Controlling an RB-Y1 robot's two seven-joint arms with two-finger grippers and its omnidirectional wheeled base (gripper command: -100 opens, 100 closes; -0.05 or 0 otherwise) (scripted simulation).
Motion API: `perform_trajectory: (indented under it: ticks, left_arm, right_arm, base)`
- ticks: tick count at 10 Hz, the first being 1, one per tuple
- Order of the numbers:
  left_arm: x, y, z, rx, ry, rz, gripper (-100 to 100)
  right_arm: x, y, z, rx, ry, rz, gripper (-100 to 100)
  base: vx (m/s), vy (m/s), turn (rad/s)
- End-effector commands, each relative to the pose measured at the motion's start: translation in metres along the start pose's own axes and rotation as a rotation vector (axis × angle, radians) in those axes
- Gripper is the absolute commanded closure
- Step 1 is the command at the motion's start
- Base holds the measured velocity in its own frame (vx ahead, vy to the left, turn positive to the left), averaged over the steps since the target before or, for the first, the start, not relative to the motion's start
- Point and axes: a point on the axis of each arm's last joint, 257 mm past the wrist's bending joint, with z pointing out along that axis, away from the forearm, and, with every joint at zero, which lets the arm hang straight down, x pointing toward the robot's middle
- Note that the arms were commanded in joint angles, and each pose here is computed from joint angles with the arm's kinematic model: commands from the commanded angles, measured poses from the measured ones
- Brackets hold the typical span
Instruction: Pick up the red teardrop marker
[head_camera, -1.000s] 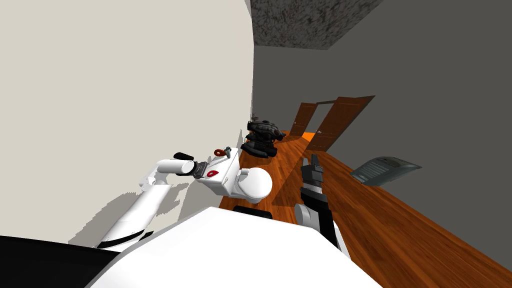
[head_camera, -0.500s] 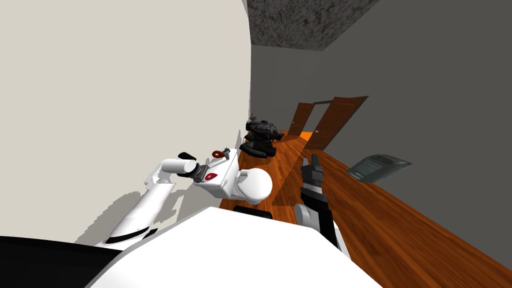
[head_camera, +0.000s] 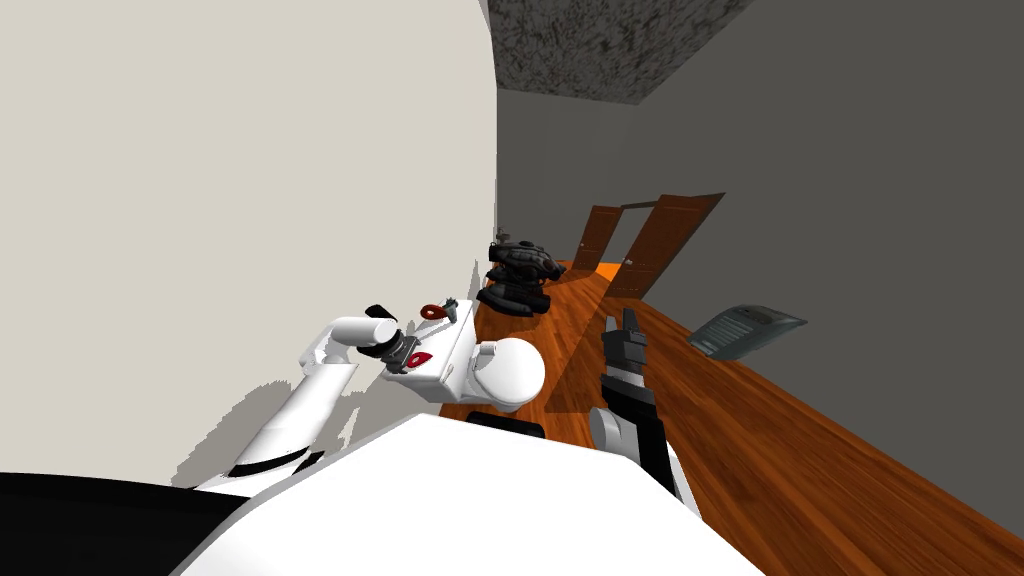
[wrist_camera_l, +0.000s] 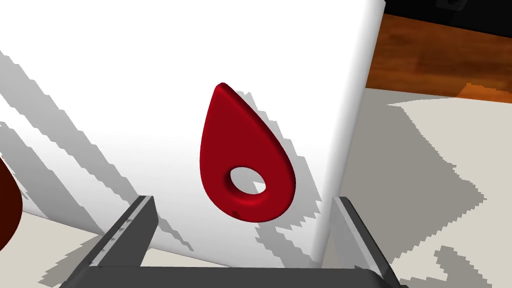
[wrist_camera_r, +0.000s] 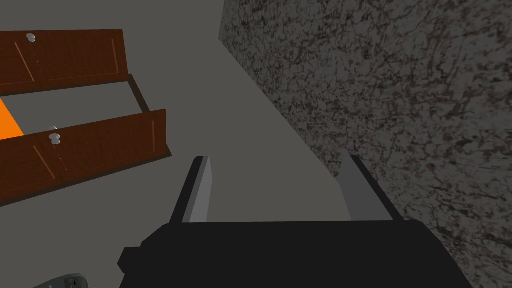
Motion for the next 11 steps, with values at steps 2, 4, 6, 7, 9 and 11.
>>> perform_trajectory:
  ticks: [2, 4, 6, 7, 9, 11]
  left_arm:
    - [0.006, 0.015, 0.000, -0.073, 0.010, -0.004, -100]
    - [0.009, 0.027, 0.000, -0.125, 0.015, -0.005, -100]
    - [0.012, 0.038, -0.001, -0.171, 0.018, -0.004, -100]
    - [0.014, 0.045, -0.002, -0.202, 0.020, -0.004, -100]
    - [0.014, 0.047, -0.002, -0.207, 0.020, -0.004, -100]
    - [0.014, 0.047, 0.008, -0.212, 0.020, -0.007, -100]
  right_arm:
    - [0.000, 0.000, 0.000, 0.000, 0.000, 0.000, 0]
    - [0.000, 0.000, 0.000, 0.000, 0.000, 0.000, 0]
    - [0.000, 0.000, 0.000, 0.000, 0.000, 0.000, 0]
    - [0.000, 0.000, 0.000, 0.000, 0.000, 0.000, 0]
    - [0.000, 0.000, 0.000, 0.000, 0.000, 0.000, 0]
    - [0.000, 0.000, 0.000, 0.000, 0.000, 0.000, 0]
  base:
    - [0.040, 0.031, -0.049]
    - [0.042, 0.032, -0.043]
    - [0.036, 0.030, -0.038]
    - [0.061, 0.026, -0.068]
    - [0.045, 0.024, -0.025]
    - [-0.003, 0.002, -0.011]
